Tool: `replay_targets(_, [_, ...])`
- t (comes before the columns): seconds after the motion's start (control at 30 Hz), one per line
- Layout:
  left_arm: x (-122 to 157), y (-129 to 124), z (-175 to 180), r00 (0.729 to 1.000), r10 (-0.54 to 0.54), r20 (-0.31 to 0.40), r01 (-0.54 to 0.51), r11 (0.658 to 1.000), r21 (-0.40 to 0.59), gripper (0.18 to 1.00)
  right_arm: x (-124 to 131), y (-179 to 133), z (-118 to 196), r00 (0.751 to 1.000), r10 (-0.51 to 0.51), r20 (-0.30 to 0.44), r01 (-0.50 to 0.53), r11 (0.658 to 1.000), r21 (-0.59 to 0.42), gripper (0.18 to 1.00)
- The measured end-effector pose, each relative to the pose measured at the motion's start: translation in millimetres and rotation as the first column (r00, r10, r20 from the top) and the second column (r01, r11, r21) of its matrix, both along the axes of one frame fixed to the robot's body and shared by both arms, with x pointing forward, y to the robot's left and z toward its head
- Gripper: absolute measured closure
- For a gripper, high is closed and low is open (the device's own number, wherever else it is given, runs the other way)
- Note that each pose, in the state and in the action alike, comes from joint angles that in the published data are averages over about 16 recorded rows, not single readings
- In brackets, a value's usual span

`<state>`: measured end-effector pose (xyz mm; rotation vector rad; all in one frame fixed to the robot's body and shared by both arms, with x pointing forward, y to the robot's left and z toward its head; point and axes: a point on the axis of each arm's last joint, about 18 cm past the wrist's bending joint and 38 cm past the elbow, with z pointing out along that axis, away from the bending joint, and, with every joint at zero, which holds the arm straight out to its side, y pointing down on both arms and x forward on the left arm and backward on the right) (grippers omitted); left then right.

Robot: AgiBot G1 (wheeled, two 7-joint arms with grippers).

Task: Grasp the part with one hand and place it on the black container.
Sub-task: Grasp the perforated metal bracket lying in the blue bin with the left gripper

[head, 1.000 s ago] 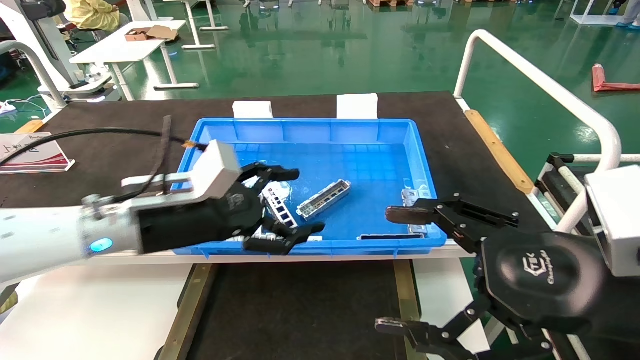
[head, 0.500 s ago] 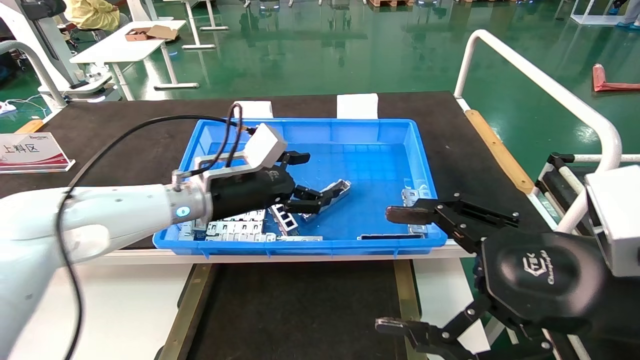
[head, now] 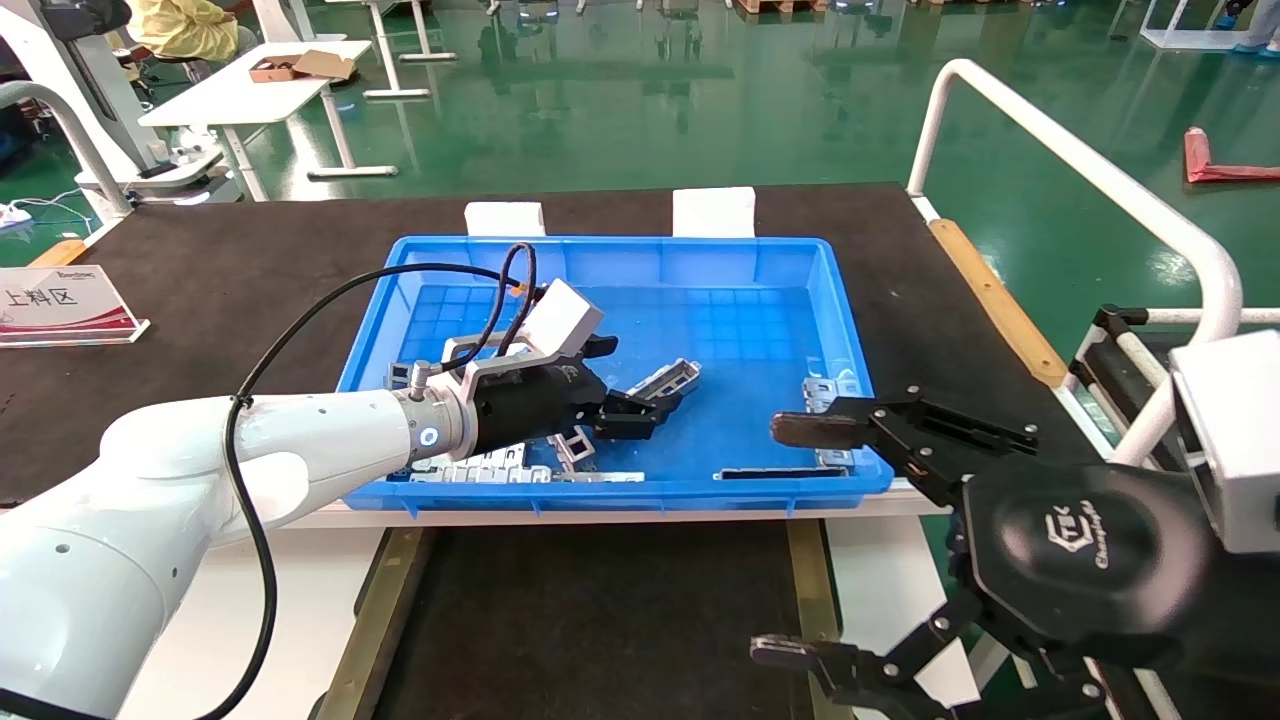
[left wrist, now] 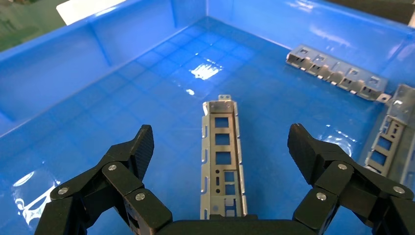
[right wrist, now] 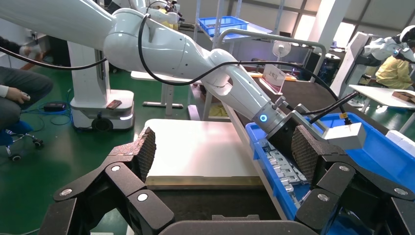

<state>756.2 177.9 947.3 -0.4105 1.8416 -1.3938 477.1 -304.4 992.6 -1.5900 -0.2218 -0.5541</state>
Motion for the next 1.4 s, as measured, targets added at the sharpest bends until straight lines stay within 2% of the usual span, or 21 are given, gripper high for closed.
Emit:
replay_targets(0.4, [5.0, 3.5, -19.2, 0.998, 0.041, -0.044, -0.041, 0.999, -0.003, 0.214, 0.0, 0.0, 0.0, 1.000, 0.000, 0.000, 0.000, 1.000, 0.000, 0.209])
replay_targets(0.7, [6.6, 5.9, -25.5, 0.996, 0.058, -0.064, -0.059, 0.998, -0.013, 0.299, 0.0, 0.0, 0.0, 1.000, 0.000, 0.000, 0.000, 1.000, 0.000, 0.313])
replay_targets(0.9, [7.1, 6.4, -28.3, 0.995, 0.064, -0.071, -0.065, 0.998, -0.016, 0.406, 0.0, 0.0, 0.0, 1.000, 0.000, 0.000, 0.000, 1.000, 0.000, 0.423])
replay_targets(1.03, [7.3, 6.5, -30.0, 0.995, 0.066, -0.073, -0.068, 0.998, -0.016, 0.506, 0.0, 0.0, 0.0, 1.000, 0.000, 0.000, 0.000, 1.000, 0.000, 0.498])
replay_targets(1.4, [6.8, 6.6, -28.8, 0.996, 0.062, -0.069, -0.064, 0.997, -0.033, 0.743, 0.0, 0.0, 0.0, 1.000, 0.000, 0.000, 0.000, 1.000, 0.000, 0.742])
